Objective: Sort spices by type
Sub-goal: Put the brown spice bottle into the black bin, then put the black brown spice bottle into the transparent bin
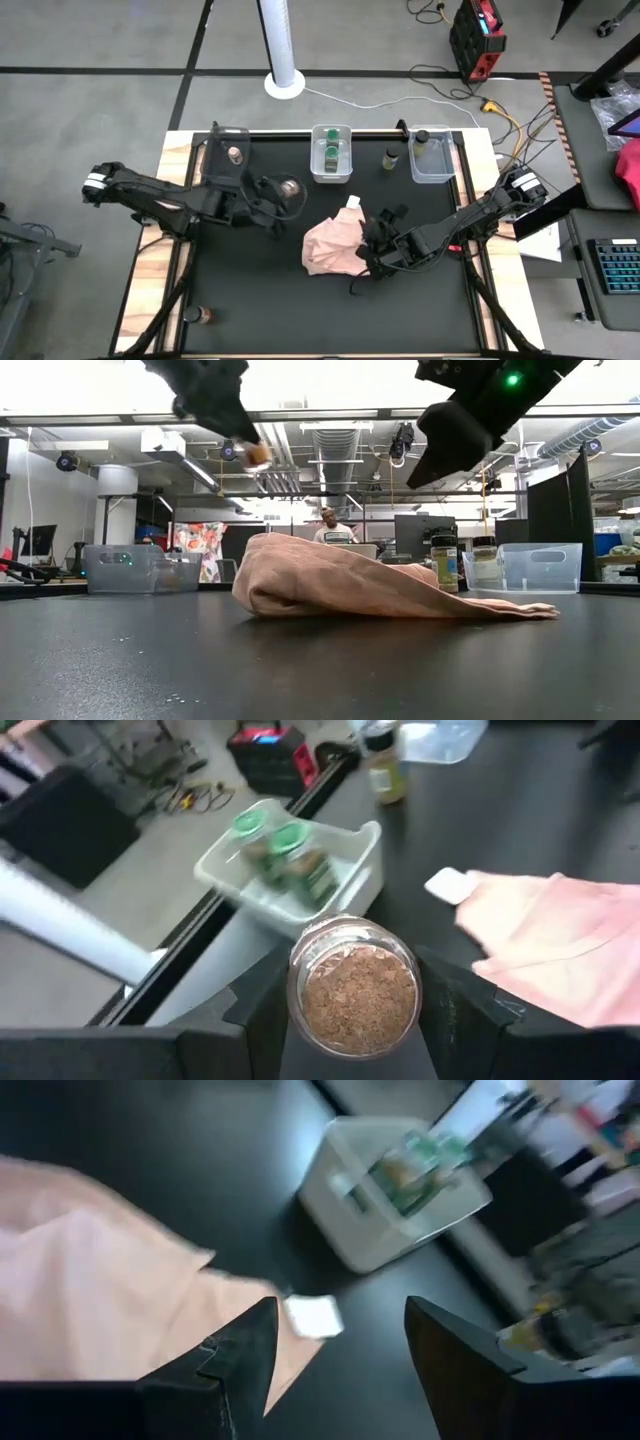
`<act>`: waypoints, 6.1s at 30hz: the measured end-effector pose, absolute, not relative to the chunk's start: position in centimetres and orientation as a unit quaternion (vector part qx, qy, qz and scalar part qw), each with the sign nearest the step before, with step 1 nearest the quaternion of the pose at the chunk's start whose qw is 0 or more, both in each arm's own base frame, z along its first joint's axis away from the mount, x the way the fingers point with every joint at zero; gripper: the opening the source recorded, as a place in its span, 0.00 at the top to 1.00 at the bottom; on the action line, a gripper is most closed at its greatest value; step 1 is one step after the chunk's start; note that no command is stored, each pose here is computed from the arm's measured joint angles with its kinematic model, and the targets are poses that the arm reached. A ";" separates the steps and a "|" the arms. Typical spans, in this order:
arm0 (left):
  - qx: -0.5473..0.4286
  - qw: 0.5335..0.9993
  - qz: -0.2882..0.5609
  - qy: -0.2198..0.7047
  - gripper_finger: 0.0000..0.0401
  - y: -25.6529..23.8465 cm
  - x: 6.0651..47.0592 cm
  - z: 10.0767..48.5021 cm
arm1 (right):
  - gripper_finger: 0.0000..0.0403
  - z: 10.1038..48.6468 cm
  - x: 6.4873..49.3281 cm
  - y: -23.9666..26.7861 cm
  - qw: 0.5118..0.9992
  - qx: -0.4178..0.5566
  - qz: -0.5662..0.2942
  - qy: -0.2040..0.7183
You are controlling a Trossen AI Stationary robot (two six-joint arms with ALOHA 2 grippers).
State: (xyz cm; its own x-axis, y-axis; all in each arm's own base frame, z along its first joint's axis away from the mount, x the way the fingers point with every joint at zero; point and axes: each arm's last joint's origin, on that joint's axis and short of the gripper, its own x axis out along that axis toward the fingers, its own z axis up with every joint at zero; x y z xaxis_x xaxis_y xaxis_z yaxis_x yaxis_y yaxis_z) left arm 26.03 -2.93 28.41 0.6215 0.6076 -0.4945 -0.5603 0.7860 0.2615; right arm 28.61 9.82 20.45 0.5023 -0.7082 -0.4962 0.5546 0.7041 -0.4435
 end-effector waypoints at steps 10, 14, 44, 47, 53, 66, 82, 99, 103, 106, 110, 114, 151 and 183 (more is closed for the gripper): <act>-0.022 0.870 0.411 0.270 0.59 0.7 17.7 32.5 | 0.68 20.5 29.4 8.3 0.848 -0.123 -0.393 0.332; -0.042 0.857 0.446 0.254 0.59 2.5 16.0 33.4 | 0.81 20.5 29.7 7.7 0.850 -0.110 -0.392 0.335; -0.195 0.721 0.501 0.436 0.59 14.3 11.3 29.4 | 0.98 24.5 28.5 4.5 0.867 -0.063 -0.340 0.359; -0.205 0.718 0.497 0.441 0.59 14.6 10.9 28.9 | 0.98 25.4 27.6 3.9 0.874 -0.054 -0.334 0.350; -0.215 0.727 0.486 0.435 0.59 15.1 10.6 28.1 | 0.98 26.0 26.3 3.6 0.884 -0.042 -0.331 0.328; -0.254 0.717 0.490 0.426 0.59 15.1 10.7 25.9 | 0.98 24.5 26.2 3.6 0.887 -0.040 -0.326 0.326; -0.266 0.706 0.491 0.436 0.59 15.3 10.8 21.3 | 0.98 24.5 26.2 3.6 0.889 -0.035 -0.322 0.323; -0.290 0.700 0.465 0.459 0.59 17.3 12.5 18.7 | 0.98 24.5 26.3 3.7 0.890 -0.034 -0.322 0.322; -0.292 0.694 0.461 0.470 0.59 17.8 12.8 17.8 | 0.98 24.5 26.3 3.7 0.890 -0.033 -0.321 0.322; -0.291 0.696 0.462 0.466 0.59 18.2 13.2 17.4 | 0.98 24.5 26.3 3.7 0.890 -0.034 -0.321 0.323; -0.289 0.699 0.463 0.461 0.59 18.6 13.4 17.2 | 0.98 24.3 26.2 3.6 0.889 -0.035 -0.321 0.325; -0.287 0.701 0.463 0.460 0.54 18.6 13.4 17.2 | 0.98 24.1 26.1 3.6 0.888 -0.037 -0.321 0.328; -0.181 0.777 0.484 0.360 0.45 12.3 14.5 23.3 | 0.98 28.1 29.0 1.4 0.916 -0.128 -0.365 0.107; -0.162 0.900 0.273 0.299 0.46 -1.8 18.0 25.4 | 0.98 25.1 27.6 6.2 0.953 -0.088 -0.263 0.121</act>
